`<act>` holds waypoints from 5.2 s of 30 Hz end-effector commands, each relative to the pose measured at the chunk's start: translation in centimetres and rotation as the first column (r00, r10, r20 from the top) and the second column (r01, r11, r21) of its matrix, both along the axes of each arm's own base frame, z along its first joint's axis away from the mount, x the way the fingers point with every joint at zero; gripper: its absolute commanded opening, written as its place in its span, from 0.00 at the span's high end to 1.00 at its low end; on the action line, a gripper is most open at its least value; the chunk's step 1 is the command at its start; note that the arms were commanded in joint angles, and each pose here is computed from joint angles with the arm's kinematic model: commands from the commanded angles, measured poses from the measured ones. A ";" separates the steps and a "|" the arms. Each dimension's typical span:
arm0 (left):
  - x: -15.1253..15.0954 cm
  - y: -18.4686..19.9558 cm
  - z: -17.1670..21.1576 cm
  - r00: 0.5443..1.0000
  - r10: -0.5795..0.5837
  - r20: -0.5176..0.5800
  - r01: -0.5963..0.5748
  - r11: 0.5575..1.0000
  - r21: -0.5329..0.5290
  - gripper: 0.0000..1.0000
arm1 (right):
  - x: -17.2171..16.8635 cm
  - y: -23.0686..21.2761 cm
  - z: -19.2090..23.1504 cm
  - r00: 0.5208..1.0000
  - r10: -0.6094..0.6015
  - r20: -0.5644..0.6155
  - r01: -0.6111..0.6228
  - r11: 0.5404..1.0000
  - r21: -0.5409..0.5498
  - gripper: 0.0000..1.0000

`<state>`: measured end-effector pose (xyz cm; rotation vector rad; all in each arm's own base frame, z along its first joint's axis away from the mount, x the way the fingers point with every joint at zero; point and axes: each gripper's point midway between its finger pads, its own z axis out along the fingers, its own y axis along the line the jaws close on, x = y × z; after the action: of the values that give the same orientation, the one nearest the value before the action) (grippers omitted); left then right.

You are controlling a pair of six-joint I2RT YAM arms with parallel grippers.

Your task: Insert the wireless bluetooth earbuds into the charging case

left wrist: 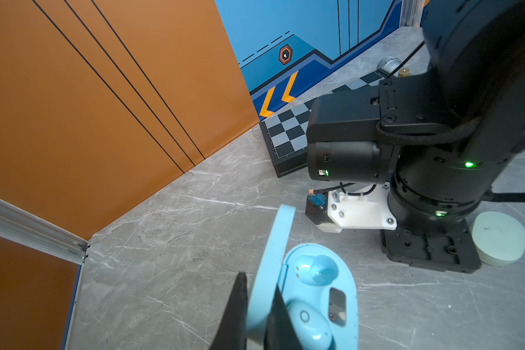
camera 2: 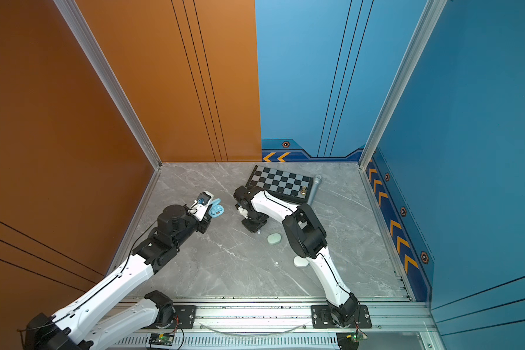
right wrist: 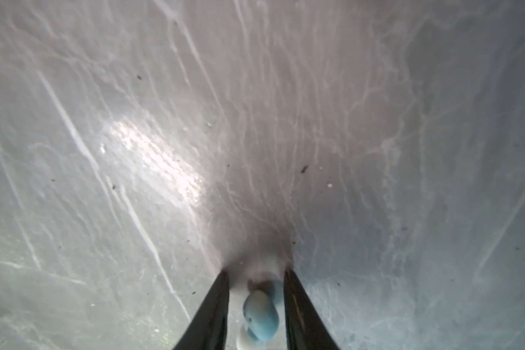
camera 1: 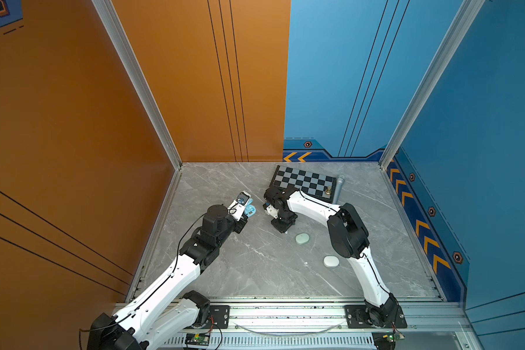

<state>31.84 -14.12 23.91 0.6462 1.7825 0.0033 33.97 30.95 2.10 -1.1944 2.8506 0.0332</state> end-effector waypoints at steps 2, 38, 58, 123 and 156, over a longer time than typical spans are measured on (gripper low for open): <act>0.3 -0.5 2.3 0.999 -0.002 0.050 0.004 0.999 -0.033 1.00 | -0.8 -1.9 -0.9 1.000 -0.008 -0.027 0.006 0.997 -0.071 0.63; 0.7 -1.5 2.0 0.999 -0.019 0.048 0.020 1.000 -0.021 1.00 | -2.0 -1.2 -1.4 0.972 -0.153 -0.180 0.164 0.985 0.045 0.77; 2.8 -8.7 -3.1 0.976 -0.215 -0.024 0.215 0.977 -0.009 1.00 | -0.1 -3.6 8.5 0.913 -0.359 -0.194 0.402 0.876 0.267 0.86; 4.4 -14.6 -4.2 0.951 -0.308 -0.032 0.307 0.951 -0.038 1.00 | 3.1 -1.6 14.6 0.781 -0.503 -0.370 0.624 0.599 0.502 0.72; 4.1 -15.1 -4.7 0.943 -0.329 -0.053 0.326 0.944 -0.057 1.00 | 2.6 -1.4 13.8 0.737 -0.537 -0.410 0.675 0.554 0.488 0.80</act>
<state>36.30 -27.55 17.58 0.8955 1.7645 -0.2177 36.04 29.05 14.85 -0.0185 2.9167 0.9976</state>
